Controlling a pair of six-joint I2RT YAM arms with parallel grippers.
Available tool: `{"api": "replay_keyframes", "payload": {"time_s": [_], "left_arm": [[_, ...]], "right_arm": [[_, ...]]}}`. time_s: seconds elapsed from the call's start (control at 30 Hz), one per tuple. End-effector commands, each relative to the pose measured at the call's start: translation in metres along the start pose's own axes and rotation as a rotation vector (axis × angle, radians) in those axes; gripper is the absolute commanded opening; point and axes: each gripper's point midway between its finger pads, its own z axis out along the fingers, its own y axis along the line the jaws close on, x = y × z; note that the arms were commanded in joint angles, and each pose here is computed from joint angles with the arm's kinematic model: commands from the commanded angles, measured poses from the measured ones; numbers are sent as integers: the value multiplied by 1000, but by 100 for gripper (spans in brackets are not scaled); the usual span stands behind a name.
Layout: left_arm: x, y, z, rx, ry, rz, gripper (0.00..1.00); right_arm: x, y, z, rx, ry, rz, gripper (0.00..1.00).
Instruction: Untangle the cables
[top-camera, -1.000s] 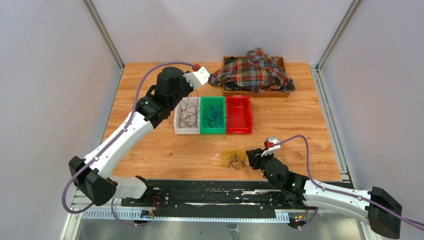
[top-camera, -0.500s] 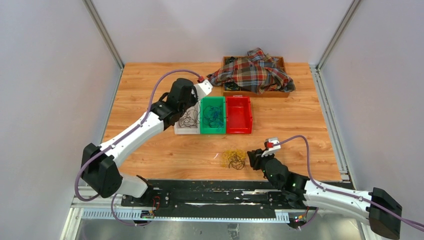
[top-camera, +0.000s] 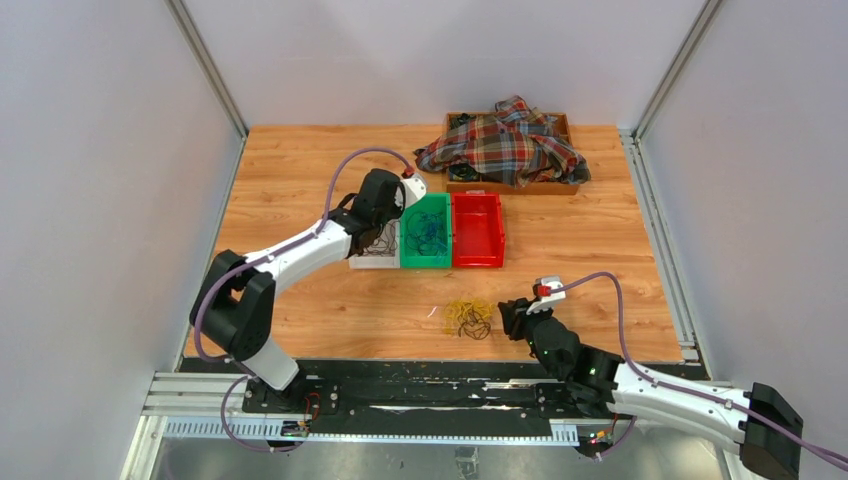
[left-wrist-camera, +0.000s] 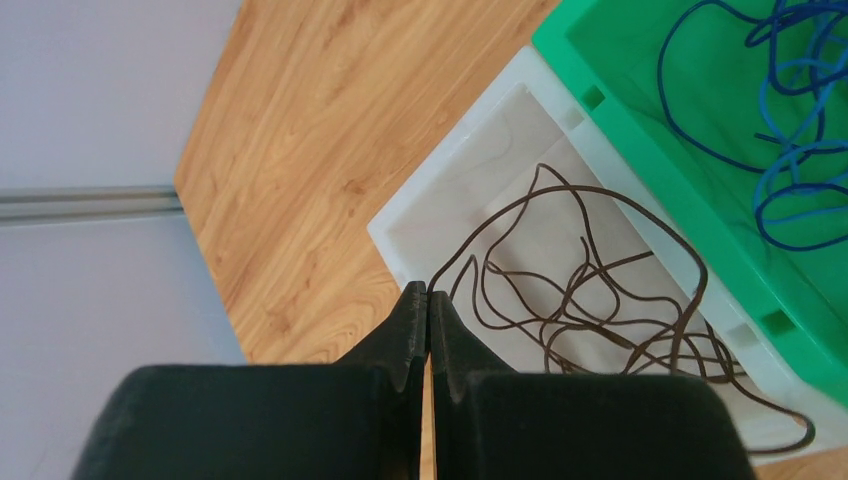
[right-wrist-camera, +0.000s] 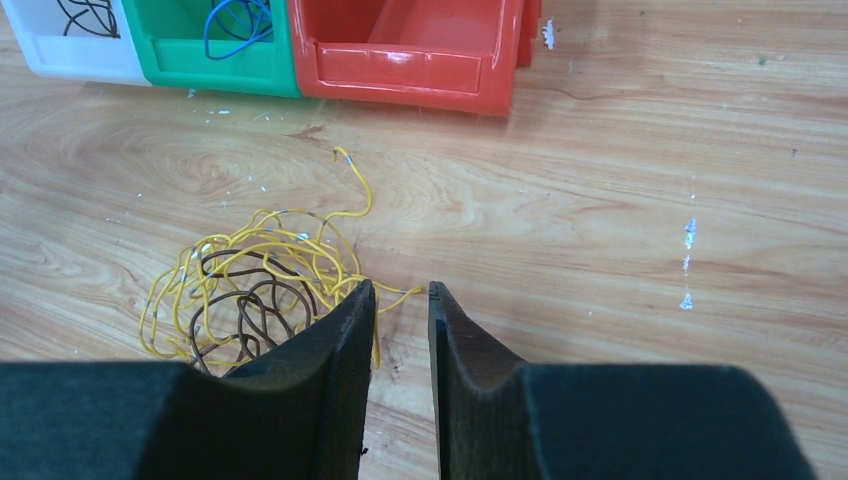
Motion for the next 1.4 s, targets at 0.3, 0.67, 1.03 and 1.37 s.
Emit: {"api": "replay_keyframes", "payload": {"time_s": [0.3, 0.67, 1.03, 1.37], "left_arm": [[-6, -15, 34, 73, 8, -56, 15], [-30, -2, -5, 327, -16, -88, 62], [-25, -74, -29, 604, -50, -73, 87], [-14, -43, 10, 326, -20, -62, 46]], "right_arm": [[-2, -9, -2, 47, -11, -18, 27], [-3, -9, -2, 44, -19, -16, 27], [-1, -9, -3, 38, -13, -15, 27], [0, -11, -3, 48, -13, -11, 27]]}}
